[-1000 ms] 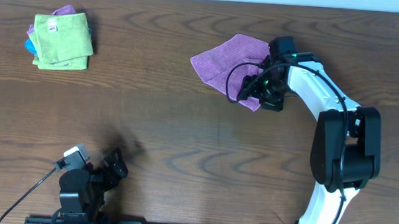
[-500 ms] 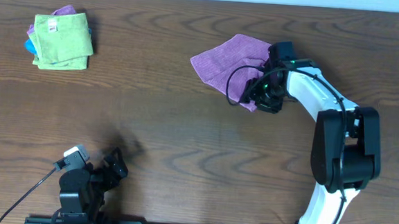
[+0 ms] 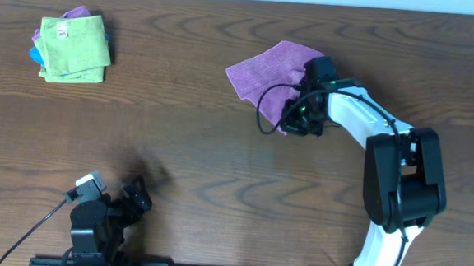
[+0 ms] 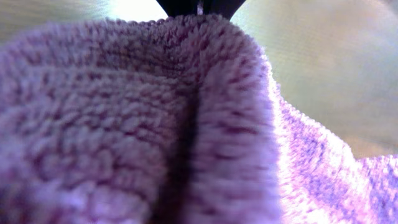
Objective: Fold the cloth
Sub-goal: 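Lay the purple cloth flat at center and release with right gripper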
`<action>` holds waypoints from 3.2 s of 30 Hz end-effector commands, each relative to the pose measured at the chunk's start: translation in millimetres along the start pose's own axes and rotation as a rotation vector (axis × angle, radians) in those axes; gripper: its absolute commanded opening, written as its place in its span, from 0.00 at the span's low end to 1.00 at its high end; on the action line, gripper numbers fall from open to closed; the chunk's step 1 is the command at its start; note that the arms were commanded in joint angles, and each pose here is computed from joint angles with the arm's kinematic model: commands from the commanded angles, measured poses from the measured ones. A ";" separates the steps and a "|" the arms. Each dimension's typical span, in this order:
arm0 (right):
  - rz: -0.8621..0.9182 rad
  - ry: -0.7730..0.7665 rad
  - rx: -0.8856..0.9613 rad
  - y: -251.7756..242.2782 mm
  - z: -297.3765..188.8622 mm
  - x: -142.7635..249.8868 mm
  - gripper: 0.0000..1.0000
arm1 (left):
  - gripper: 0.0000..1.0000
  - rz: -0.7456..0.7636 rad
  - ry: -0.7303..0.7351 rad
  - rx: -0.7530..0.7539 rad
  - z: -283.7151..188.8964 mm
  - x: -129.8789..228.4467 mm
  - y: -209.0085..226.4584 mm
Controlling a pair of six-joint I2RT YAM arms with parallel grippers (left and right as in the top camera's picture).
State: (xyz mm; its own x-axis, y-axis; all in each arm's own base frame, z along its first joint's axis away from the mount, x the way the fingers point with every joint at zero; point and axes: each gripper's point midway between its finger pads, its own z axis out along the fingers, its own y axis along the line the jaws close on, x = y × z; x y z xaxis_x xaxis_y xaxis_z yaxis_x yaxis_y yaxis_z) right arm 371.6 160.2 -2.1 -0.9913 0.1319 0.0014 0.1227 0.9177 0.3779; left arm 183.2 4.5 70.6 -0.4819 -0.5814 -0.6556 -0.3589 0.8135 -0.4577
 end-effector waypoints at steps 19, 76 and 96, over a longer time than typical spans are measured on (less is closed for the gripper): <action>-0.282 0.168 -0.255 157.1 35.7 107.0 0.24 | 0.96 -0.008 -0.001 -0.006 1.6 1.6 2.0; -0.153 0.074 -0.011 26.4 1.8 88.5 0.68 | 0.95 -0.009 0.001 -0.005 1.6 1.8 1.7; -0.143 0.079 -0.002 22.9 29.0 83.1 0.01 | 0.95 -0.009 0.000 -0.004 1.6 1.7 1.7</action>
State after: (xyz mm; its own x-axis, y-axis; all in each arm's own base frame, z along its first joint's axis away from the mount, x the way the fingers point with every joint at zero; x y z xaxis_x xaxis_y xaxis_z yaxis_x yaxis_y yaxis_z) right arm 302.3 210.2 -3.8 -0.9993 -0.0341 -0.0169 -0.0380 0.9041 0.4256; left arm 183.2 4.6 70.4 -0.4818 -0.5817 -0.6553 -0.3595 0.8132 -0.4576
